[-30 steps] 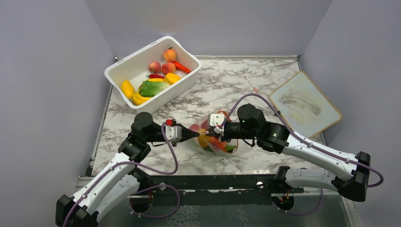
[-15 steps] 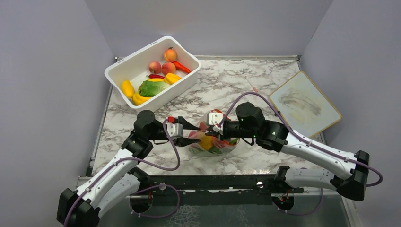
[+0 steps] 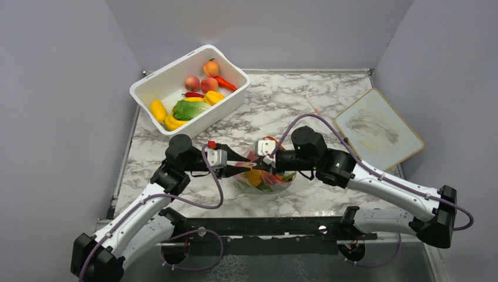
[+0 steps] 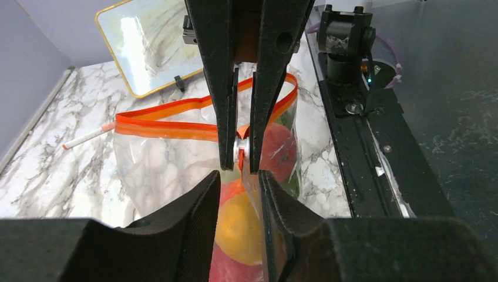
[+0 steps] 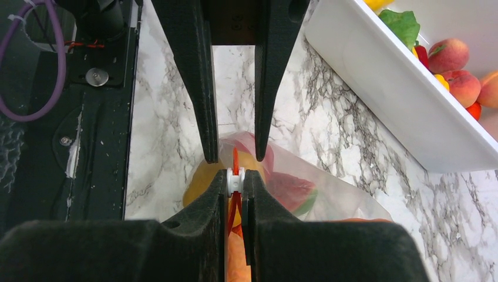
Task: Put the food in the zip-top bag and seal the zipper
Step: Zip the zipper food storage bag at the center of the board.
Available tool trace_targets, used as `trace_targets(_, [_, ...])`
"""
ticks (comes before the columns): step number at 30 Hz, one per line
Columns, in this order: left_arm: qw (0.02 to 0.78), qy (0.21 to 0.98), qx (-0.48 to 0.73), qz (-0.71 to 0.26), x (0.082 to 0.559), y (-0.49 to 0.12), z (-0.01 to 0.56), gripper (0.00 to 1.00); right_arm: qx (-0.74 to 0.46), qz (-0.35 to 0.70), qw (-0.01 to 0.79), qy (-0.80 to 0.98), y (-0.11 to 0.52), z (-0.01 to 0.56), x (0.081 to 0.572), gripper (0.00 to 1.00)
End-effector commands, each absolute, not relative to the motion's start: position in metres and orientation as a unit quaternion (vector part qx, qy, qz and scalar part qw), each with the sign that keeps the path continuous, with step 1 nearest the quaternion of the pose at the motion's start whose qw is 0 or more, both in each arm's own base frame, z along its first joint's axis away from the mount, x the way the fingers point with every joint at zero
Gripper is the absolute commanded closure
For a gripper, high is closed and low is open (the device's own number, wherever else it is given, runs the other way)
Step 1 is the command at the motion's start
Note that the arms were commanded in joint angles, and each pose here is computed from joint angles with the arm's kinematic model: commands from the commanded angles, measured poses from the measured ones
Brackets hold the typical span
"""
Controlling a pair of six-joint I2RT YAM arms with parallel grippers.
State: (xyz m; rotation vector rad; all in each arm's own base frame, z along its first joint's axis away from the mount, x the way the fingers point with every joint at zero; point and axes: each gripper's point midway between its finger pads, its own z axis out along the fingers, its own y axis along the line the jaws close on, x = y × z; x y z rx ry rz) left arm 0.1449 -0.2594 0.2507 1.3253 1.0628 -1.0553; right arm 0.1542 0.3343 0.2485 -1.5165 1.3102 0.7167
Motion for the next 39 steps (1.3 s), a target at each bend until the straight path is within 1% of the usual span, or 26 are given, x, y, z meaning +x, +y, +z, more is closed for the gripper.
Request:
trace_targets(1, [0.54, 0.421, 0.569, -0.456, 0.14, -0.262, 0.265, 0.69, -0.618, 0.308, 0.516, 0.507, 0.343, 0.275, 0.156, 0.99])
trace_targets(3, [0.538, 0.418, 0.57, -0.458, 0.139, -0.263, 0.267, 0.7, -0.62, 0.31, 0.513, 0.506, 0.345, 0.274, 0.155, 0.99])
trace_targets(5, [0.538, 0.415, 0.572, -0.459, 0.139, -0.263, 0.268, 0.73, -0.621, 0.312, 0.511, 0.506, 0.346, 0.273, 0.155, 0.99])
trace_targets(7, [0.537, 0.412, 0.574, -0.461, 0.137, -0.263, 0.268, 0.81, -0.621, 0.313, 0.511, 0.506, 0.347, 0.272, 0.155, 0.99])
trace_targets(8, [0.536, 0.41, 0.576, -0.462, 0.136, -0.263, 0.267, 0.88, -0.621, 0.313, 0.511, 0.506, 0.347, 0.272, 0.155, 0.99])
trace_targets(9, [0.535, 0.407, 0.577, -0.463, 0.135, -0.263, 0.267, 0.98, -0.621, 0.312, 0.51, 0.506, 0.347, 0.271, 0.156, 0.99])
trace_targets(10, [0.535, 0.407, 0.578, -0.463, 0.135, -0.263, 0.267, 1.0, -0.621, 0.31, 0.51, 0.508, 0.347, 0.27, 0.156, 0.99])
trace_targets(17, [0.569, 0.414, 0.569, -0.425, 0.14, -0.255, 0.271, 1.0, -0.623, 0.265, 0.494, 0.546, 0.328, 0.255, 0.165, 0.99])
trace_targets(22, [0.575, 0.43, 0.565, -0.406, 0.146, -0.252, 0.268, 1.0, -0.632, 0.244, 0.469, 0.566, 0.313, 0.245, 0.162, 0.99])
trace_targets(28, [0.575, 0.427, 0.565, -0.409, 0.145, -0.253, 0.271, 1.0, -0.63, 0.213, 0.452, 0.594, 0.299, 0.232, 0.167, 0.99])
trace_targets(32, [0.576, 0.434, 0.564, -0.403, 0.147, -0.251, 0.269, 1.0, -0.623, 0.19, 0.457, 0.606, 0.287, 0.234, 0.171, 0.99])
trace_targets(34, [0.568, 0.429, 0.567, -0.415, 0.142, -0.252, 0.268, 1.0, -0.619, 0.184, 0.468, 0.603, 0.285, 0.24, 0.173, 0.99])
trace_targets(36, [0.561, 0.427, 0.553, -0.443, 0.139, -0.256, 0.272, 1.0, -0.619, 0.2, 0.48, 0.589, 0.29, 0.248, 0.169, 0.99])
trace_targets(37, [0.558, 0.422, 0.55, -0.455, 0.136, -0.257, 0.273, 0.99, -0.619, 0.213, 0.485, 0.579, 0.294, 0.253, 0.166, 0.99])
trace_targets(39, [0.551, 0.419, 0.553, -0.465, 0.136, -0.26, 0.273, 0.85, -0.617, 0.237, 0.495, 0.564, 0.302, 0.262, 0.162, 0.99])
